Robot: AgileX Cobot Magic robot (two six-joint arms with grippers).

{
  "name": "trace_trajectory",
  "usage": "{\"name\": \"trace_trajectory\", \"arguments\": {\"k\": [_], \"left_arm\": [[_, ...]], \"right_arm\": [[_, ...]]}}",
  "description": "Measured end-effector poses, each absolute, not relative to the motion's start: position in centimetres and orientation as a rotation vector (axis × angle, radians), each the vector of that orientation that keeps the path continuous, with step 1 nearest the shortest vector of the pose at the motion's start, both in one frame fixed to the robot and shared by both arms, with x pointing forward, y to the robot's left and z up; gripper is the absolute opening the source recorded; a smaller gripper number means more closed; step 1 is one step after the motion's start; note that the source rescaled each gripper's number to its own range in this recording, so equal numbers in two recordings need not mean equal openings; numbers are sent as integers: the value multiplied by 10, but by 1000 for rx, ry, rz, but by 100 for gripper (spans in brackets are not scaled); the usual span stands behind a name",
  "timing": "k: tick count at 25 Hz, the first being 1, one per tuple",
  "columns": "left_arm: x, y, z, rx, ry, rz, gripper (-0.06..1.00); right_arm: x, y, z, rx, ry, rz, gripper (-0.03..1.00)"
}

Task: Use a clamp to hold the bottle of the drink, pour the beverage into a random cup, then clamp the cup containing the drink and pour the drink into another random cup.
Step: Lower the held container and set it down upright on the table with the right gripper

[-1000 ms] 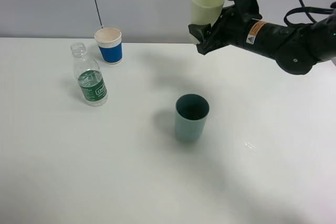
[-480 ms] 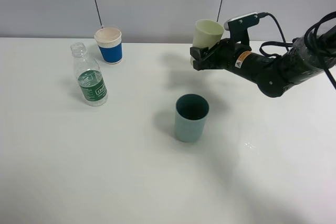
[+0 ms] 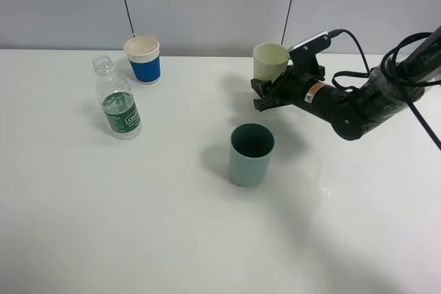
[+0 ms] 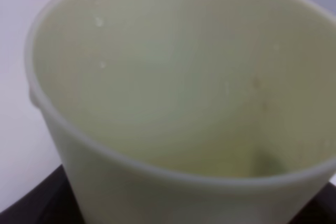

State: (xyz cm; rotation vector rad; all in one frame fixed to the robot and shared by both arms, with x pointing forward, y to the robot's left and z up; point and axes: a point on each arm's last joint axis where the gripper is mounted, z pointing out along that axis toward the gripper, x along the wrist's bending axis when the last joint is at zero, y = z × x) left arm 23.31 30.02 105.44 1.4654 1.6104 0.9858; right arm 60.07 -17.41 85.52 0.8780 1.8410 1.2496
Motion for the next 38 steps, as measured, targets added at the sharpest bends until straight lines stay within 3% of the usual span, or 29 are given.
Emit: {"name": "trace_trajectory", "arguments": {"k": [26, 28, 30, 31, 34, 38], "left_arm": [[233, 300, 1054, 1465, 1610, 986, 100], [233, 300, 1054, 1465, 1610, 986, 100], [233, 300, 1054, 1465, 1610, 986, 100], [233, 300, 1054, 1465, 1610, 986, 100], [233, 300, 1054, 1465, 1610, 986, 100], [233, 300, 1054, 1465, 1610, 986, 100]], "right_arm": [[599, -174, 830, 859, 1773, 1307, 3], [598, -174, 827, 869, 1792, 1293, 27], [597, -175, 823, 878, 1816, 1279, 64], [597, -175, 823, 879, 1819, 1278, 77], [598, -174, 828, 874, 1809, 1285, 93], [601, -174, 855, 844, 1775, 1296, 96]]}}
